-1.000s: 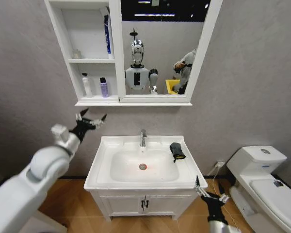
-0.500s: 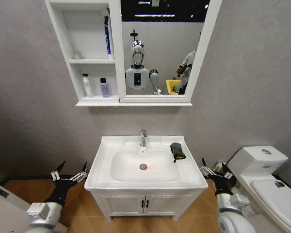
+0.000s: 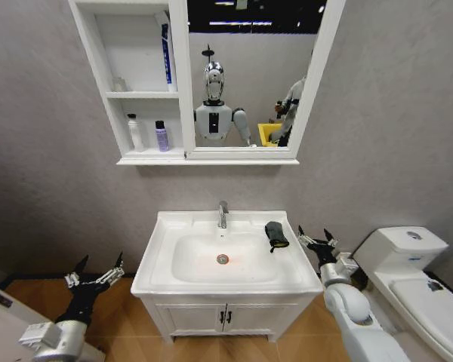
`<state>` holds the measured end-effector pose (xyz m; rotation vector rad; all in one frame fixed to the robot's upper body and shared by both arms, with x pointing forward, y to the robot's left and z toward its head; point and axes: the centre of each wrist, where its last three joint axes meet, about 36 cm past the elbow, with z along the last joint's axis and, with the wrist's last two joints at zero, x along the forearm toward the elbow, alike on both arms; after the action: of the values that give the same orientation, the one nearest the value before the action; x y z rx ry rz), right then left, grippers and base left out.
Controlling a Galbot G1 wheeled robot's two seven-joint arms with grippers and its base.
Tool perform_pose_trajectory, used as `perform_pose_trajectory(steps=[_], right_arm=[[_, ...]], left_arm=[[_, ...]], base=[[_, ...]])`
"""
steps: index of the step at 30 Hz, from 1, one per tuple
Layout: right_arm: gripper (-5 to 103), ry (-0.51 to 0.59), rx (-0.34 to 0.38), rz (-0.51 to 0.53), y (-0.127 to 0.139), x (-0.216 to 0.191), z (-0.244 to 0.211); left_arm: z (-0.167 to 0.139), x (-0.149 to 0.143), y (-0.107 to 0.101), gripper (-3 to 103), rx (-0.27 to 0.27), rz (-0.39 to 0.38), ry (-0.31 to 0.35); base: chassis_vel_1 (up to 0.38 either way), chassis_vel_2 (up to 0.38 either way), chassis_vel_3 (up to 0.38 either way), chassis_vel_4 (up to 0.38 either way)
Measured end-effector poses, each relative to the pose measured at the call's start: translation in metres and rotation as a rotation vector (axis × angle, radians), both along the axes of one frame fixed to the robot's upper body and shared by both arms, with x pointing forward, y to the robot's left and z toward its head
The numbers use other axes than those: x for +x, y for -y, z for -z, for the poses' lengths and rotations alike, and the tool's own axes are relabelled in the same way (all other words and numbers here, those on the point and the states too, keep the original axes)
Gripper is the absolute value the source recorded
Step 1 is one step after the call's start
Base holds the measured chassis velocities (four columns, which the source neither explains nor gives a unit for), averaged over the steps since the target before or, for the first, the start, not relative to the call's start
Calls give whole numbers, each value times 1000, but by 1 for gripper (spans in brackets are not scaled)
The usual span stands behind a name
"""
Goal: Move facial cleanser and shampoo from washbasin to cabinet, then wipe washbasin with towel.
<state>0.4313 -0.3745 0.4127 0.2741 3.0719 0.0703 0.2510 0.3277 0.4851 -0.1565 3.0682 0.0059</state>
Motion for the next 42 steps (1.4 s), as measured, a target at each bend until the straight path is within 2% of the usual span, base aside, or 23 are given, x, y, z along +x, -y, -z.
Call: perform_pose_trajectory(steps=[4, 10, 13, 15, 16, 18, 22, 27, 31, 32, 33, 36, 39, 40, 42], right_arm=[[100, -31, 18, -2, 7, 13, 5], [100, -121, 80, -25, 9, 60, 20], [100, -147, 94, -58, 0, 77, 30], [100, -170, 126, -108, -20, 100, 41], [100, -170, 126, -108, -20, 100, 41], [100, -186, 147, -129, -38, 119, 50], [100, -208, 145, -101, -47, 138, 60], [100, -242, 98, -51, -38, 148, 73], [101, -264, 95, -44, -33, 150, 80], [97, -266, 98, -50, -33, 151, 82], [97, -266, 98, -50, -33, 151, 82], [82, -260, 99, -64, -31, 152, 84], [82, -260, 99, -65, -31, 152, 84], [71, -260, 98, -65, -30, 152, 84], [71, -260, 97, -65, -30, 151, 84]], left_arm=[[0, 0, 0, 100, 0, 1, 0], [0, 1, 0, 100, -1, 1, 1], [0, 1, 1, 100, -1, 2, 1], [0, 2, 1, 100, -1, 2, 1], [0, 2, 1, 100, -1, 2, 1], [0, 2, 1, 100, 0, 3, 1], [0, 2, 1, 100, -1, 3, 1], [0, 2, 1, 100, -1, 3, 1], [0, 2, 1, 100, -1, 3, 1], [0, 2, 1, 100, -1, 3, 1], [0, 2, 1, 100, -1, 3, 1], [0, 2, 1, 100, -1, 3, 1], [0, 2, 1, 100, -1, 3, 1], [0, 2, 1, 100, -1, 3, 1], [0, 2, 1, 100, -1, 4, 1]], base=[[0, 0, 0, 0], [0, 0, 0, 0], [0, 0, 0, 0], [0, 0, 0, 0], [0, 0, 0, 0], [0, 0, 0, 0], [0, 0, 0, 0], [0, 0, 0, 0], [0, 0, 0, 0], [0, 0, 0, 0], [0, 0, 0, 0], [0, 0, 0, 0], [0, 0, 0, 0], [0, 0, 0, 0], [0, 0, 0, 0]])
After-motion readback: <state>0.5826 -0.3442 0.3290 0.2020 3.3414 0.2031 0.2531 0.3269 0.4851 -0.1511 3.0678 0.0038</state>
